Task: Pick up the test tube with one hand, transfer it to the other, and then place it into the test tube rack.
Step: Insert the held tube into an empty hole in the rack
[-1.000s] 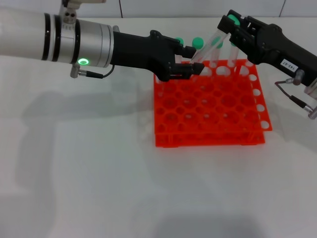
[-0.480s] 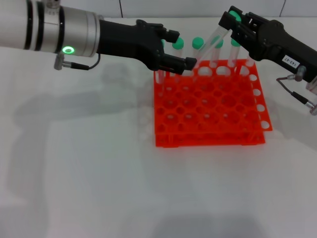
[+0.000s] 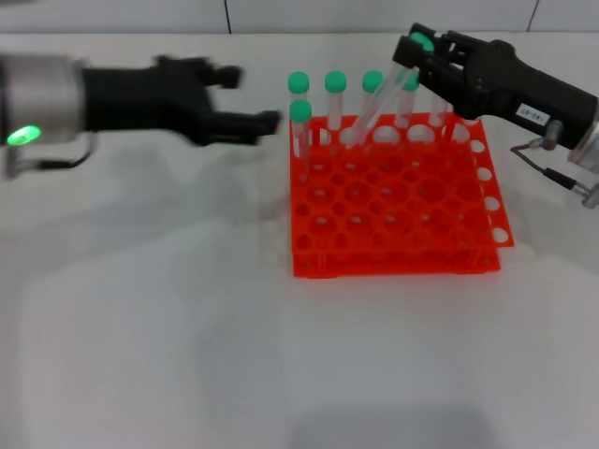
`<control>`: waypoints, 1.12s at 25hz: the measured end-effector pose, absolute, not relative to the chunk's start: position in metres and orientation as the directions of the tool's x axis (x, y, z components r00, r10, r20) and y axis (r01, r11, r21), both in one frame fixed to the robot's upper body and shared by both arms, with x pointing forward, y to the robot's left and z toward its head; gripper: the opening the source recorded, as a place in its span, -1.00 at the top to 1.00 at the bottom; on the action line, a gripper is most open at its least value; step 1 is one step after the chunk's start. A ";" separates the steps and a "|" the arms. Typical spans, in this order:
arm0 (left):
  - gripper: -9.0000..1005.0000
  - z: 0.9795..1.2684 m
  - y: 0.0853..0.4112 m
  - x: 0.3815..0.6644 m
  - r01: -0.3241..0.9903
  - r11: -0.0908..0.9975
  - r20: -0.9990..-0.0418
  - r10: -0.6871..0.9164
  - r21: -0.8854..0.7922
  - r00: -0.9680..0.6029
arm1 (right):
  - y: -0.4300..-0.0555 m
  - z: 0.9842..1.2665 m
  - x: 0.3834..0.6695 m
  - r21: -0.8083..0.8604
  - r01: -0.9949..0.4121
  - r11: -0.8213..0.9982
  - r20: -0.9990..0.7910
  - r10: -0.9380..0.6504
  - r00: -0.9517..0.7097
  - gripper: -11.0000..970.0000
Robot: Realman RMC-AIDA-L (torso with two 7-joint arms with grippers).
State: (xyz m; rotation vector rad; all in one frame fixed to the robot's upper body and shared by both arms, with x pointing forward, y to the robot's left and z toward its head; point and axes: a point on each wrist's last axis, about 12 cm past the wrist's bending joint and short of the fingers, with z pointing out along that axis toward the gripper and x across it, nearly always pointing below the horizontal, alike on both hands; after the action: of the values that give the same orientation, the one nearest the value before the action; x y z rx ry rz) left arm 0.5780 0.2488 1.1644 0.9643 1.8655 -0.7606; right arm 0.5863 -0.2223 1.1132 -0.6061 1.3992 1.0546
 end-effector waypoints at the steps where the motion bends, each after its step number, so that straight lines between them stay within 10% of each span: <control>1: -0.74 1.164 0.258 0.571 0.839 0.533 -0.899 0.305 -0.112 -0.314 | -0.220 1.115 0.589 0.226 -0.866 0.445 -0.966 0.216 -0.141 0.45; 11: -0.74 1.120 0.323 0.506 0.744 0.660 -0.932 0.196 -0.104 -0.305 | -0.201 1.135 0.605 0.164 -0.899 0.407 -0.986 0.106 -0.132 0.45; 28: -0.73 1.067 0.333 0.474 0.762 0.647 -0.937 0.240 -0.039 -0.252 | -0.176 1.138 0.624 0.119 -0.884 0.453 -0.990 -0.012 -0.139 0.45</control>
State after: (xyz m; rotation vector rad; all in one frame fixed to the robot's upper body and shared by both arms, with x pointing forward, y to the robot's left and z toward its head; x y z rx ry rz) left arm 0.4740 0.3334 1.0668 0.8043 1.8024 -0.6124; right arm 0.6240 -0.1761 1.1376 -0.8193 1.5234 0.9237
